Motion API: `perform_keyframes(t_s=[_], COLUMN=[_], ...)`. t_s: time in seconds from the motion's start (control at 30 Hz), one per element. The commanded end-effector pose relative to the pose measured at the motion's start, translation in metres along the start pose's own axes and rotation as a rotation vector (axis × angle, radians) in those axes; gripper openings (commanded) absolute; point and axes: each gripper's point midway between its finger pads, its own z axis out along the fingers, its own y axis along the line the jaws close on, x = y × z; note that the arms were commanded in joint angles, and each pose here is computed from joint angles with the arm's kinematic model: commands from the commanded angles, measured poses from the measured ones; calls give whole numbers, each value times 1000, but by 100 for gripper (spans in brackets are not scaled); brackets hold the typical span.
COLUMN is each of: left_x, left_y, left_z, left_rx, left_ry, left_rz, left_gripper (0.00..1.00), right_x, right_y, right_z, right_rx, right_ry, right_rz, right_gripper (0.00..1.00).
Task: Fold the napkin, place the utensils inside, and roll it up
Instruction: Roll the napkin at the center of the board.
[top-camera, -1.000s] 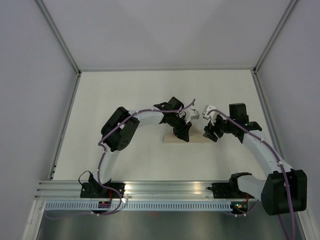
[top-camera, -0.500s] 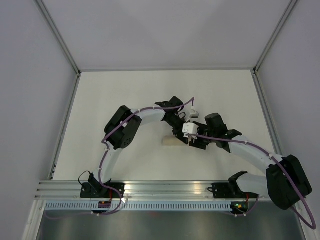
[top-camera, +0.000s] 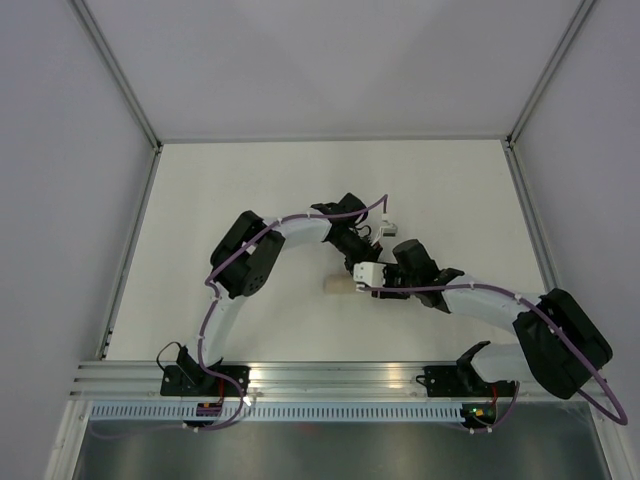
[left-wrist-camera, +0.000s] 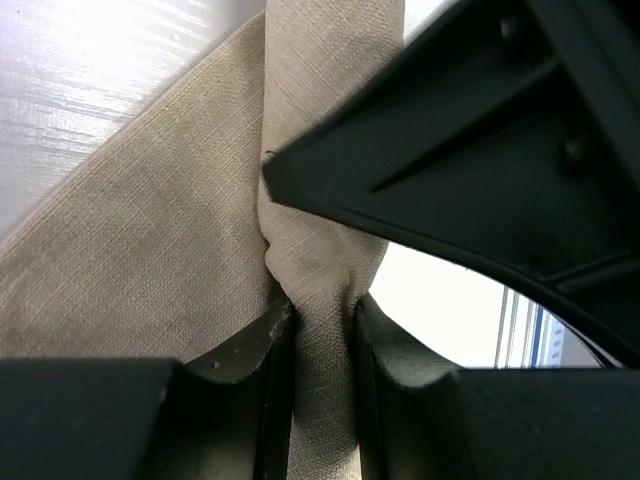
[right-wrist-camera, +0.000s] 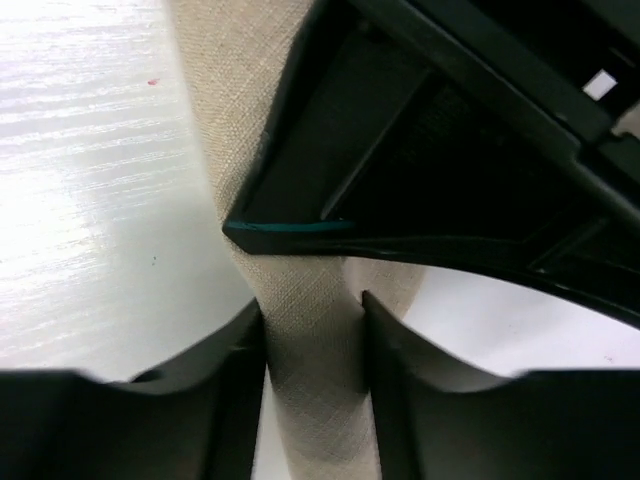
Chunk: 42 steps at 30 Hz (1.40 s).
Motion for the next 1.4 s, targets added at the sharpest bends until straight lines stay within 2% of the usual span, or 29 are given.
perform_keyframes(t_s=[0.0,0.03,0.13,0.2,0.37,0.67,0.7,0.8,0.83,0.9,0.93,1.0,1.03,1.07,1.1,1.2,1.37], left_x=[65,64,55,46,10,-30,-43,-46,-62,-59,-77,-68,-89,-71,-71,-64,-53], left_y=[26,27,28,29,27,24,21,24,19,16,10,7,-11,-9,-12,-26,-35], left_z=[13,11,4,-2,-29,-81,-91,-109,-126,-135,-157,-167,-196,-192,-200,-212,-195], left_rx=[-94,-98,-114,-119,-137,-161,-172,-215,-256,-308,-377,-443,-495,-520,-557,-673,-863], left_ry=[177,171,137,92,-66,-318,-369,-452,-526,-577,-671,-734,-859,-870,-915,-960,-854], left_rz=[-165,-165,-169,-159,-144,-169,-128,-150,-112,-106,-51,-48,44,24,44,169,344], left_gripper=[15,16,30,40,50,55,55,55,55,56,56,56,56,57,57,57,59], right_x=[6,6,9,6,2,8,11,14,8,15,10,17,14,14,21,24,27], right_y=[-4,-2,4,4,13,12,19,19,13,18,11,16,8,8,13,12,4], right_z=[4,5,7,8,10,11,10,10,10,11,12,14,16,17,17,21,30], right_rx=[13,2,-34,-50,-140,-322,-370,-438,-444,-499,-502,-561,-560,-576,-616,-672,-728], right_ry=[43,41,56,52,41,49,54,59,41,57,41,61,53,48,64,72,72], right_rz=[-10,-9,1,6,30,111,140,171,174,200,201,228,231,243,264,293,342], right_gripper=[41,32,21,16,11,7,7,6,7,7,6,6,6,6,6,6,6])
